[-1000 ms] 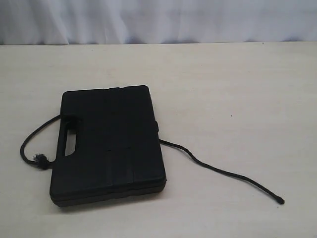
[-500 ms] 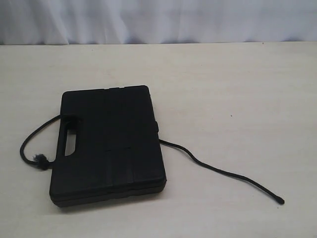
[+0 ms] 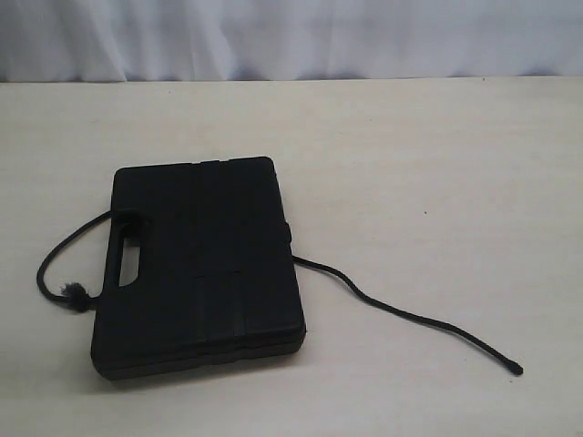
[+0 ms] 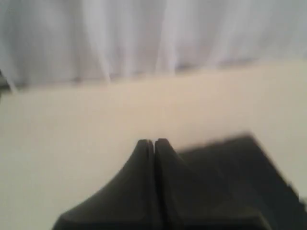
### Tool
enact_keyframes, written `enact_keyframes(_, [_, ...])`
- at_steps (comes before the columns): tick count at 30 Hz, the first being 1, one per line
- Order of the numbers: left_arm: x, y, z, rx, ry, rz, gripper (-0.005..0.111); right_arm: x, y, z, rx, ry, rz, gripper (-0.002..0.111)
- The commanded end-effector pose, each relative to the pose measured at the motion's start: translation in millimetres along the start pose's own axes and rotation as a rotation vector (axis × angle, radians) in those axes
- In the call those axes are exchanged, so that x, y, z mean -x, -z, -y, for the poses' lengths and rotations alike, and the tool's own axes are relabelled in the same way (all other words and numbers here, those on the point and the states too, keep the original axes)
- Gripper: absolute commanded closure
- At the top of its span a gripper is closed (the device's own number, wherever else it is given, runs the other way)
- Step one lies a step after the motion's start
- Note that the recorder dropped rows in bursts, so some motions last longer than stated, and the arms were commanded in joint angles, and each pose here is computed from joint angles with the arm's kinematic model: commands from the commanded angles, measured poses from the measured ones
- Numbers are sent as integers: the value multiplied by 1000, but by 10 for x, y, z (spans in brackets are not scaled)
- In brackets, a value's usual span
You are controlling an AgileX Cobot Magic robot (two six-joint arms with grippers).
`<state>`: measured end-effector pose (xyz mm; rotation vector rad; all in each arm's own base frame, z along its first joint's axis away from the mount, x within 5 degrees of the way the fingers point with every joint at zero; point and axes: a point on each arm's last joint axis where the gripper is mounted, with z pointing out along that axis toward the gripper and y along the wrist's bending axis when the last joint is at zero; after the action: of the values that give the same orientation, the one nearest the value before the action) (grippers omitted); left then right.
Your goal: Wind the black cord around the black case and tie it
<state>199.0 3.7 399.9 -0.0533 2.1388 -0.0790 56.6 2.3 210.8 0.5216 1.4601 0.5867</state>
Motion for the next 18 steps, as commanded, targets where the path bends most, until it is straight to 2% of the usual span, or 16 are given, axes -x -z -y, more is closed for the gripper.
enact_keyframes(1, [-417,-910,-45,-31,-2,-669,107,-17,3,8,-2,2,-10,104])
enact_keyframes(3, [-647,-1304,13,-76,-15,-817,107,-17,3,8,-2,2,-10,104])
enact_keyframes(5, [-837,-1615,114,-122,-53,-889,107,-17,3,8,-2,2,-10,104])
enact_keyframes(9, [-990,-1880,220,-138,-96,-920,107,-19,3,9,-2,2,-12,104])
enact_keyframes(13, [-1044,-2035,224,-130,-104,-892,106,-19,3,9,-2,2,-12,104])
enact_keyframes(15, [-1035,-2053,224,-128,-104,-872,100,-19,3,9,-2,2,-12,104])
enact_keyframes(18, [-1030,-2057,231,-132,-96,-865,82,-19,3,9,-2,2,-12,104])
